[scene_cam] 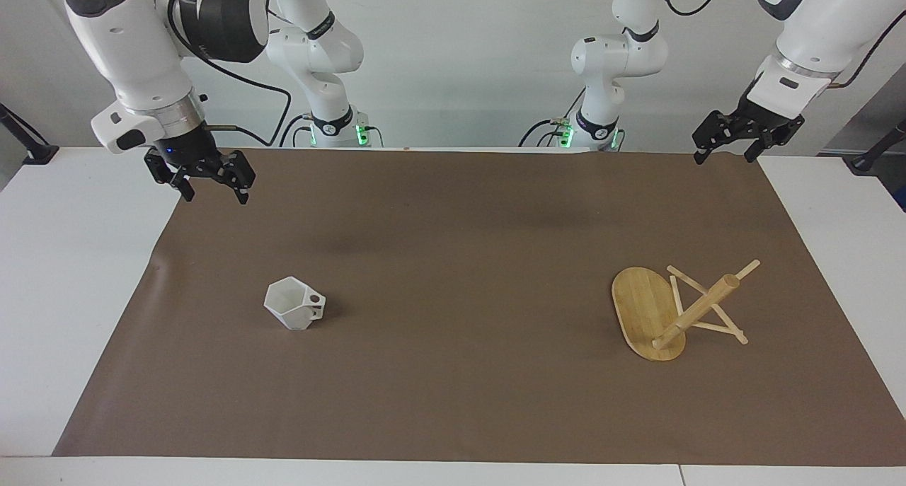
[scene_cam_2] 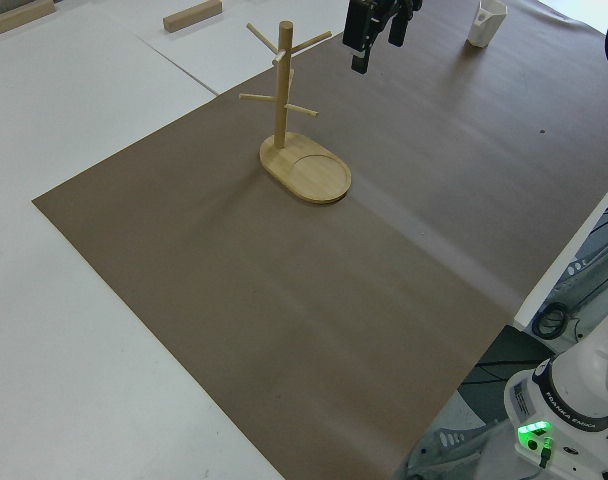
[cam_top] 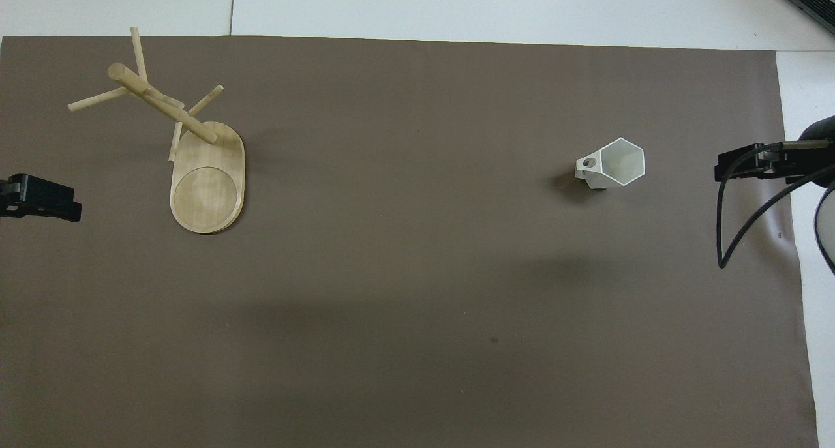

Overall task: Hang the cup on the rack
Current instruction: 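Reach the right gripper to the white mug's rim, then close the right gripper on the white mug rim and lift it, then carry the mug toward the mug tree while the left gripper approaches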

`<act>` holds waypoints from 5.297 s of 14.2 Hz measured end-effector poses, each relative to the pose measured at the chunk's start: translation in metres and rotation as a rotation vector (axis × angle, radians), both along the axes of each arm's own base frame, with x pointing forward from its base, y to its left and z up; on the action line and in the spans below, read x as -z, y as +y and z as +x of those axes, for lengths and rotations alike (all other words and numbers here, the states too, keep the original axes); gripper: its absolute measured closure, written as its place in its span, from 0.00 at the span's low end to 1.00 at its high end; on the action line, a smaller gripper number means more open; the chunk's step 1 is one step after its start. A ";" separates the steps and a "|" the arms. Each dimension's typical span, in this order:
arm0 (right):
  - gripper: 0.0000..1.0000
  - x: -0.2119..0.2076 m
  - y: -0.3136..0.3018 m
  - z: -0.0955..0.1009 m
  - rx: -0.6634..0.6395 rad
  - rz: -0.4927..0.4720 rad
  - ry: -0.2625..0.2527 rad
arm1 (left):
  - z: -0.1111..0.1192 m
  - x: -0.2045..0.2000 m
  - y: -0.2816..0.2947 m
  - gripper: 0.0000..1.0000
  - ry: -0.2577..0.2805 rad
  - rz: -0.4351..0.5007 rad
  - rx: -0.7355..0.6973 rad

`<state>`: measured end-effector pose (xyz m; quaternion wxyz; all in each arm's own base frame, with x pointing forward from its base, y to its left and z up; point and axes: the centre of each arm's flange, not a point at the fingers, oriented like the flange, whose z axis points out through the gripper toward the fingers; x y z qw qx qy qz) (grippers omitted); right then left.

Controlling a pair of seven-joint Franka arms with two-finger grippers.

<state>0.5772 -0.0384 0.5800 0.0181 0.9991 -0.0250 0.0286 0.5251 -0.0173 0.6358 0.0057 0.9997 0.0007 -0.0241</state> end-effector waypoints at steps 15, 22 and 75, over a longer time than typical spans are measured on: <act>0.00 0.176 0.014 0.067 -0.020 0.020 -0.099 | 0.000 0.000 0.000 0.00 0.000 0.000 0.000; 0.00 0.219 0.026 0.076 -0.018 0.037 -0.095 | 0.000 0.000 0.000 0.00 0.000 0.000 0.000; 0.94 0.098 0.251 0.053 0.006 0.767 -0.042 | 0.002 0.004 -0.056 0.00 -0.007 -0.100 -0.297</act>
